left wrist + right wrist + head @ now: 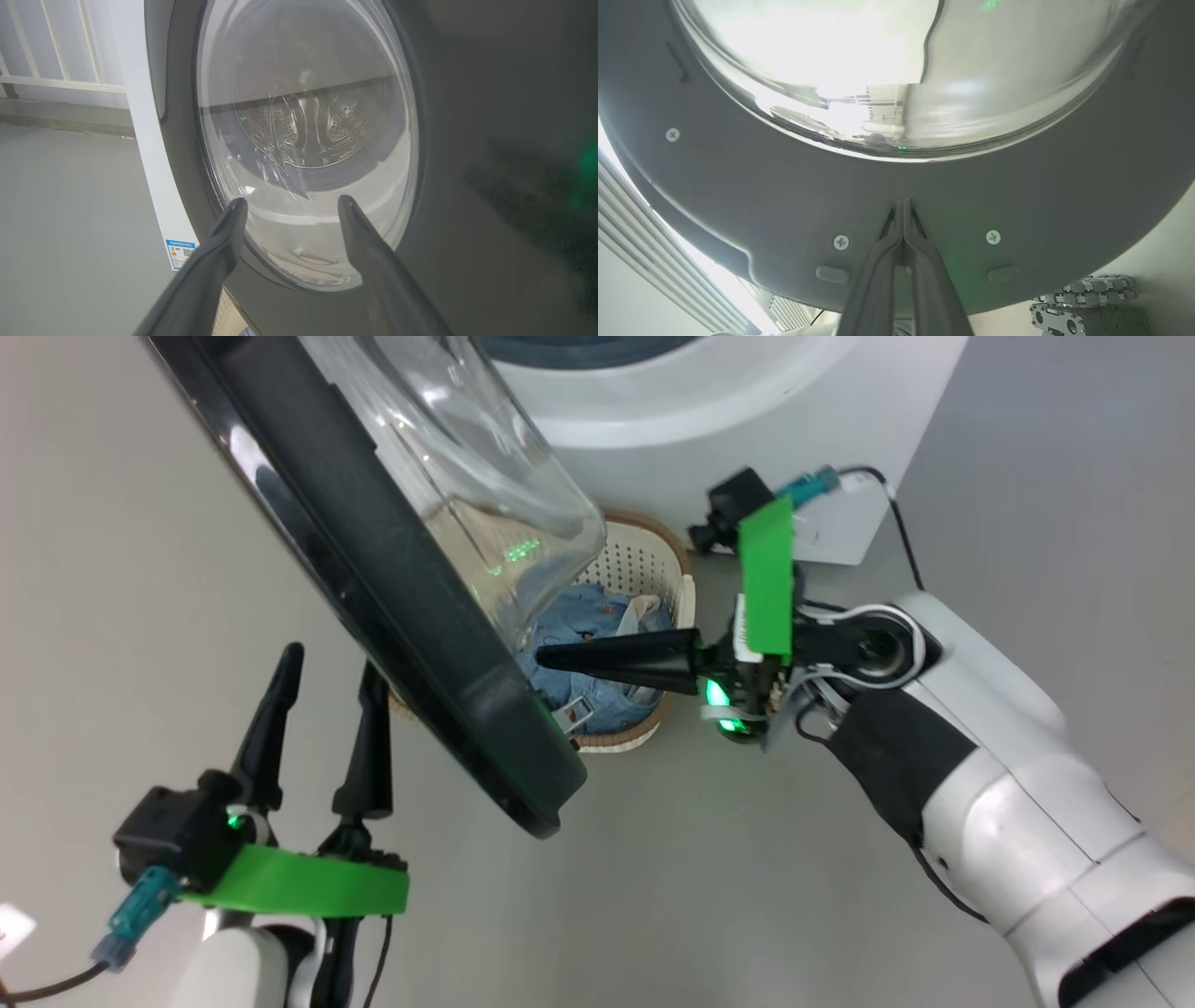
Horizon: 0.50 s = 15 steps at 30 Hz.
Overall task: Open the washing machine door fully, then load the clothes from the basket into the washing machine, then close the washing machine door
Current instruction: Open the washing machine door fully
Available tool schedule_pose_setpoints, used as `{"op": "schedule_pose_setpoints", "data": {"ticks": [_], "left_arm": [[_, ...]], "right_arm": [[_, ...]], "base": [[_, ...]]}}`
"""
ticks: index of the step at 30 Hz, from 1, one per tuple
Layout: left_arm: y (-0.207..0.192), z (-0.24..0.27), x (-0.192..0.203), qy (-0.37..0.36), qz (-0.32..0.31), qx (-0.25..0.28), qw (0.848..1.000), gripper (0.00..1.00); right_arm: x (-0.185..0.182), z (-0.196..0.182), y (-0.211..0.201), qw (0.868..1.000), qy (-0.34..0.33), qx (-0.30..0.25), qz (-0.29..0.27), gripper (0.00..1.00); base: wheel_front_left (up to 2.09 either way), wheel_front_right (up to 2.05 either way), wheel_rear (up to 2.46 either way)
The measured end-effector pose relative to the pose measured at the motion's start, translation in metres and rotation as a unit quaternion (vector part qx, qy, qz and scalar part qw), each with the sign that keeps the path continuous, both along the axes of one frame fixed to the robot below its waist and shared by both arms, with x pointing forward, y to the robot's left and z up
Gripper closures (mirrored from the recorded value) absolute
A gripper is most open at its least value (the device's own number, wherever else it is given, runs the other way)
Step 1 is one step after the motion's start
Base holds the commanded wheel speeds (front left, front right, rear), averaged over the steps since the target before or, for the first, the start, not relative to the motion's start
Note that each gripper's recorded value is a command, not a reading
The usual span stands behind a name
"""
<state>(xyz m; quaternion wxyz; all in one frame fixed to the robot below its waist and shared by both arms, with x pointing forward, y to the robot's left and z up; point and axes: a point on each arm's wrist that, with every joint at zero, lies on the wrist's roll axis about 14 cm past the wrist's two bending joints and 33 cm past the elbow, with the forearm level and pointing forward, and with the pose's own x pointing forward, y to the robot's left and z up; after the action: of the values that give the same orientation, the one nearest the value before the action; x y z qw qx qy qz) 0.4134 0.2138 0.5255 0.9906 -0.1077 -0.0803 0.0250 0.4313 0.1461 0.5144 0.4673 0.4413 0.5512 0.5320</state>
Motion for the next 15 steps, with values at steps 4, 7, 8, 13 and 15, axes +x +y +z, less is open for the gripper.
{"op": "schedule_pose_setpoints", "data": {"ticks": [4, 7, 8, 13, 15], "left_arm": [[0.007, 0.0, -0.007, 0.0, 0.012, -0.003, 1.0, 0.0], [0.007, 0.001, -0.01, -0.001, 0.013, -0.004, 1.0, 0.0], [0.006, 0.002, -0.011, -0.002, 0.012, -0.003, 1.0, 0.0], [-0.001, 0.003, -0.015, -0.002, 0.0, 0.009, 1.0, 0.0], [-0.004, 0.003, -0.016, -0.002, -0.004, 0.007, 1.0, 0.0]], "right_arm": [[0.005, -0.001, -0.014, 0.999, 0.01, -0.002, -0.033, 1.0], [0.007, 0.003, -0.023, 0.998, 0.01, 0.003, -0.055, 1.0], [0.007, 0.005, -0.026, 0.998, 0.012, 0.005, -0.062, 1.0], [0.005, 0.009, -0.042, 0.995, 0.017, 0.01, -0.095, 1.0], [0.003, 0.008, -0.048, 0.994, 0.019, 0.01, -0.107, 1.0]], "base": [[0.0, 0.0, 0.0], [0.0, 0.0, 0.0], [0.0, 0.0, 0.0], [0.0, 0.0, 0.0], [0.0, 0.0, 0.0]]}}
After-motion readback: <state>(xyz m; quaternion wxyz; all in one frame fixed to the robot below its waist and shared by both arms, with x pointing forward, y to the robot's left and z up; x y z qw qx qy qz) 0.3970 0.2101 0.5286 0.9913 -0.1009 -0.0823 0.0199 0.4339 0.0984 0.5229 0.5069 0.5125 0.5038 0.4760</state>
